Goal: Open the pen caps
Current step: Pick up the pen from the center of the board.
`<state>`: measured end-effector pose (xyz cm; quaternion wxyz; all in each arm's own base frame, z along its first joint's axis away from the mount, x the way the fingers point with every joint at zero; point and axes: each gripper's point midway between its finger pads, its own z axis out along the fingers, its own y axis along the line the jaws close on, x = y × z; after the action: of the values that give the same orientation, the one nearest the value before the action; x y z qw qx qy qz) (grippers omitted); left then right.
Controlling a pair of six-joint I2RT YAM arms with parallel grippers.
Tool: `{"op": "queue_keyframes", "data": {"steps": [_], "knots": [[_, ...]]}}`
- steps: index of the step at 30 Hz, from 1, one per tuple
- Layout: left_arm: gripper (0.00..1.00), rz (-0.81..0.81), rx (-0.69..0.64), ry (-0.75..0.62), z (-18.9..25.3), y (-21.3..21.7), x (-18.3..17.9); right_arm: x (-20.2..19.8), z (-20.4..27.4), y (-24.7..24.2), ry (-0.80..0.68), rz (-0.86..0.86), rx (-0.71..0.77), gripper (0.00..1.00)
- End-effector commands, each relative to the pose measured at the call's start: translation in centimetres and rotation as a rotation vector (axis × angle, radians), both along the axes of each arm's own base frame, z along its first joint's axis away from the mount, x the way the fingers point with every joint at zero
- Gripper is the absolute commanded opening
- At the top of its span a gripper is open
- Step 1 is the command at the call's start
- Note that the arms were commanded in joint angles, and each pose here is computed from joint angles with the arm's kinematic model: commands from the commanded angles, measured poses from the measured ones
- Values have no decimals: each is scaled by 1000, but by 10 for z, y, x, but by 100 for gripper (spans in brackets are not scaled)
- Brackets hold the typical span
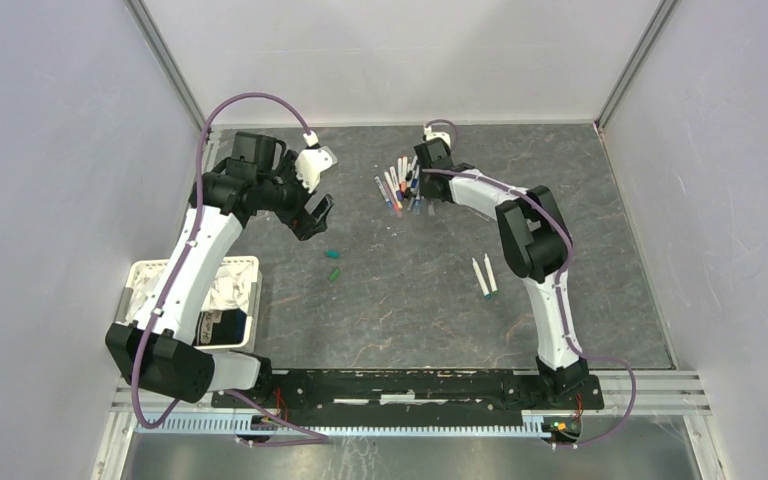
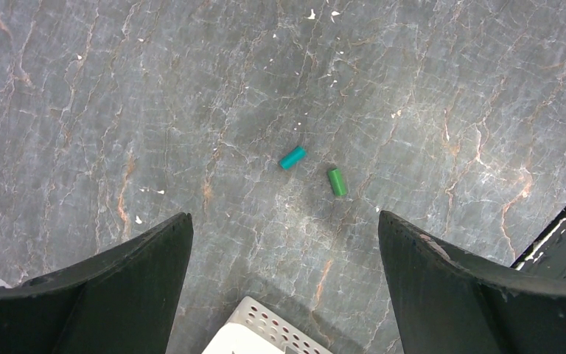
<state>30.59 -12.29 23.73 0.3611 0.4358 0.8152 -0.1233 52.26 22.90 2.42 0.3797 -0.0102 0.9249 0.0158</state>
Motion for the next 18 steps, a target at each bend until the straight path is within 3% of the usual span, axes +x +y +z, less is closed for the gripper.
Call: {"op": "queue_keyframes", "data": {"steps": [1,8,12,18], "knots": [[100,5,-40,15,5,-3,-9,-27,-1,-31,31,-37,-53,4],[100,-23,-57,50,0,-8,-14,-39,45,-33,-36,47,50,0],[100,-95,-82,58,-2,-16,-22,-70,84,6,-65,285,238,0],[100,-297,-120,18,-8,-31,-43,-169,142,60,-92,740,573,0]]}}
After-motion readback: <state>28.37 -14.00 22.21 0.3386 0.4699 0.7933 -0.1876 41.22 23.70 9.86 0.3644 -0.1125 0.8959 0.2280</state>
